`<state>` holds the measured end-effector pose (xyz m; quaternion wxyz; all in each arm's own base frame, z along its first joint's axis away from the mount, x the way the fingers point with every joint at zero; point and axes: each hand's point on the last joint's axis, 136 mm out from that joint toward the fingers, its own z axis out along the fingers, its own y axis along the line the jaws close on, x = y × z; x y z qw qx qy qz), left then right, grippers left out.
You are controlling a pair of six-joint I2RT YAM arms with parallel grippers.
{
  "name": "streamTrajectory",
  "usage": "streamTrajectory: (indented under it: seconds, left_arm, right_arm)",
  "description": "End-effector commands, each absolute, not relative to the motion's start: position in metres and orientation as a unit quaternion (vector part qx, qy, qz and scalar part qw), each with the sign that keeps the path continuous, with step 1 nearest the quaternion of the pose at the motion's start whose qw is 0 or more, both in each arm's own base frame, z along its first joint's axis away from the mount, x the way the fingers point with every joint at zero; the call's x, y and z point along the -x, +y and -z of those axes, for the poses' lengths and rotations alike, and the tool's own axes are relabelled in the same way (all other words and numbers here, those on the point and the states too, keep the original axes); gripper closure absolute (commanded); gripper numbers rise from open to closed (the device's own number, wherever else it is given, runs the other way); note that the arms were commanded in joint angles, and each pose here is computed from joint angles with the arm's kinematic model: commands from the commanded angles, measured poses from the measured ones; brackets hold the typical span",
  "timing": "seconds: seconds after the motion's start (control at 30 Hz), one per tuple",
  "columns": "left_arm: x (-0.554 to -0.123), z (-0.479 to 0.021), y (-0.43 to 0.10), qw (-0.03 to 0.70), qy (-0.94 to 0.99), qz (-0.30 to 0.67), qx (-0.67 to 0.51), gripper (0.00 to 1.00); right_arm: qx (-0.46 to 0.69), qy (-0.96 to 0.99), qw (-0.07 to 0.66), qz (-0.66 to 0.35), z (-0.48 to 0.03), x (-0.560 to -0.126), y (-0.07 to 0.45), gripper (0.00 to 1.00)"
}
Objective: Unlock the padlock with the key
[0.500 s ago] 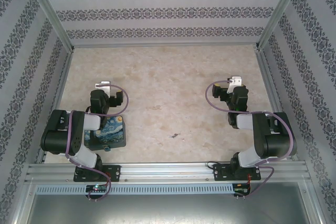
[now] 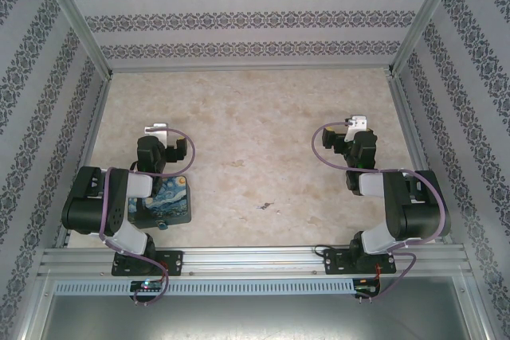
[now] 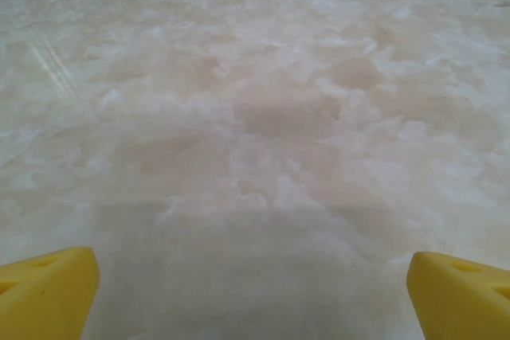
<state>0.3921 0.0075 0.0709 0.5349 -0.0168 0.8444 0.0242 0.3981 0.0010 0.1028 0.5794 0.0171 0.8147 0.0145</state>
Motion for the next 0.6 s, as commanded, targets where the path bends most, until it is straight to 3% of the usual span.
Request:
streamTrajectory:
  seconds: [0.0, 0.23, 0.47, 0.57]
  left_arm:
    - [-0.400, -0.082, 0.009, 0.549, 0.836, -0.019, 0.017, 0.00]
    - [-0.400, -0.094, 0.016, 0.547, 0.836, -0.029, 0.035, 0.00]
    - [-0.400, -0.128, 0.022, 0.535, 0.842, -0.038, 0.052, 0.00]
    - [-0.400, -0.150, 0.026, 0.528, 0.845, -0.031, 0.083, 0.00]
  right_arm:
    - [-0.012, 0.810, 0.586, -0.022, -0.105, -0.399, 0.002, 0.02]
    - [-0.035, 0.802, 0.596, -0.011, -0.116, -0.399, -0.007, 0.02]
    - [-0.042, 0.829, 0.557, -0.019, -0.139, -0.399, -0.006, 0.02]
    - [-0.143, 0.852, 0.503, -0.033, -0.141, -0.402, -0.020, 0.02]
